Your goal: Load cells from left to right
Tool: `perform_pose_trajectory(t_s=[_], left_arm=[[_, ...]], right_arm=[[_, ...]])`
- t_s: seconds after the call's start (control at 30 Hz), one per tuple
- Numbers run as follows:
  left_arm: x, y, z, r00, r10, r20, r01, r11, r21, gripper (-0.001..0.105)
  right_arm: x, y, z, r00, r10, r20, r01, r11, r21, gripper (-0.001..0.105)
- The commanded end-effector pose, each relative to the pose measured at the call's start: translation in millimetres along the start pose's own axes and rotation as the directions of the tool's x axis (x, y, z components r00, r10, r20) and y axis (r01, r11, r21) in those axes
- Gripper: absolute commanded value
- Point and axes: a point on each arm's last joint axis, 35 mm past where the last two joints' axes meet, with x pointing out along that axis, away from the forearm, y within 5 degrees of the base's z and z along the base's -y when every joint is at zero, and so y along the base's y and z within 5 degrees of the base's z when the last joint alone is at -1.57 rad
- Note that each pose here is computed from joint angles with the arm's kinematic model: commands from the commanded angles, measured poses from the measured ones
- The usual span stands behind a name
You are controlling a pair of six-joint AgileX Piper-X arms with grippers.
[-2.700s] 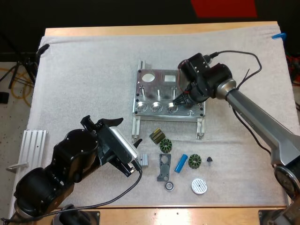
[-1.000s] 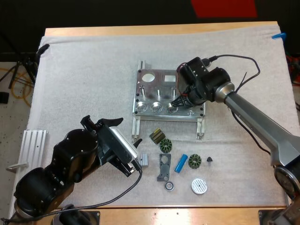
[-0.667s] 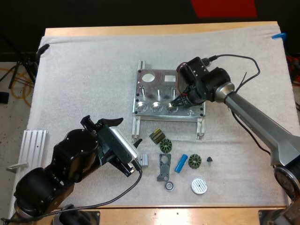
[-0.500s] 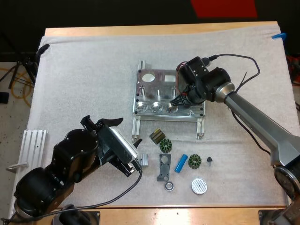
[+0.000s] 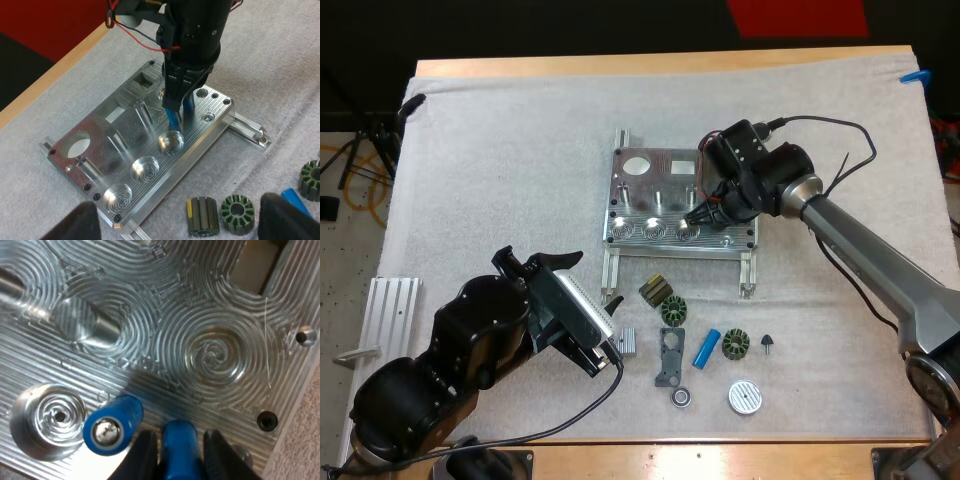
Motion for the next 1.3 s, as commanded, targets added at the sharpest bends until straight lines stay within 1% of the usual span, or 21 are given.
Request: perform_pose_trajectory(t_s=[0.0, 0.17, 0.5, 0.53, 0.57, 0.6, 0.63, 0.7, 0.8, 0.87, 1.03, 1.27], left_arm=[[-2, 1, 2, 1.0, 0.015, 0.009, -0.015, 1.0, -0.015, 0.065], [-2, 1, 2, 1.0, 0.015, 0.009, -0.015, 1.0, -0.015, 0.065], [-2, 1, 2, 1.0, 0.015, 0.009, -0.015, 1.0, -0.015, 0.065], [-2, 1, 2, 1.0, 0.015, 0.009, -0.015, 1.0, -0.015, 0.065], [-2, 1, 2, 1.0, 0.015, 0.009, -0.015, 1.0, -0.015, 0.065], [-2, 1, 2, 1.0, 0.015, 0.009, -0.015, 1.0, -0.015, 0.065], [-2, 1, 2, 1.0, 0.015, 0.009, -0.015, 1.0, -0.015, 0.065], [-2, 1, 2, 1.0, 0.015, 0.009, -0.015, 1.0, -0.015, 0.065], [-2, 1, 2, 1.0, 0.015, 0.009, -0.015, 1.0, -0.015, 0.065], [-2, 1, 2, 1.0, 0.015, 0.009, -0.015, 1.0, -0.015, 0.065], [-2, 1, 2, 1.0, 0.015, 0.009, -0.015, 1.0, -0.015, 0.065], [-1, 1, 2, 1.0, 0.015, 0.007, -0.015, 1.0, -0.011, 0.065]], right_arm=[[0, 2, -4, 1.0, 0.025, -0.002, -0.025, 1.0, 0.002, 0.0], [4, 3, -8, 0.999, 0.028, -0.02, -0.028, 1.0, 0.001, 0.0], [4, 3, -6, 1.0, 0.028, 0.007, -0.028, 1.0, 0.002, 0.0], [4, 3, -6, 1.0, 0.028, 0.007, -0.028, 1.0, 0.002, 0.002], [4, 3, -5, 1.0, 0.027, 0.009, -0.027, 1.0, 0.002, 0.008], [4, 3, -5, 1.0, 0.027, 0.011, -0.027, 1.0, 0.003, 0.015], [4, 3, -5, 1.0, 0.027, 0.012, -0.027, 1.0, 0.003, 0.02], [3, 3, -4, 1.0, 0.026, 0.016, -0.026, 1.0, 0.003, 0.039], [-2, 2, -2, 0.999, 0.025, 0.03, -0.025, 1.0, 0.004, 0.055], [-5, 1, 0, 0.999, 0.023, 0.042, -0.023, 1.0, 0.0, 0.057], [-19, -1, 5, 0.996, 0.017, 0.082, -0.018, 1.0, 0.003, 0.056], [-59, -4, 2, 0.989, 0.008, 0.146, -0.01, 1.0, 0.008, 0.056]])
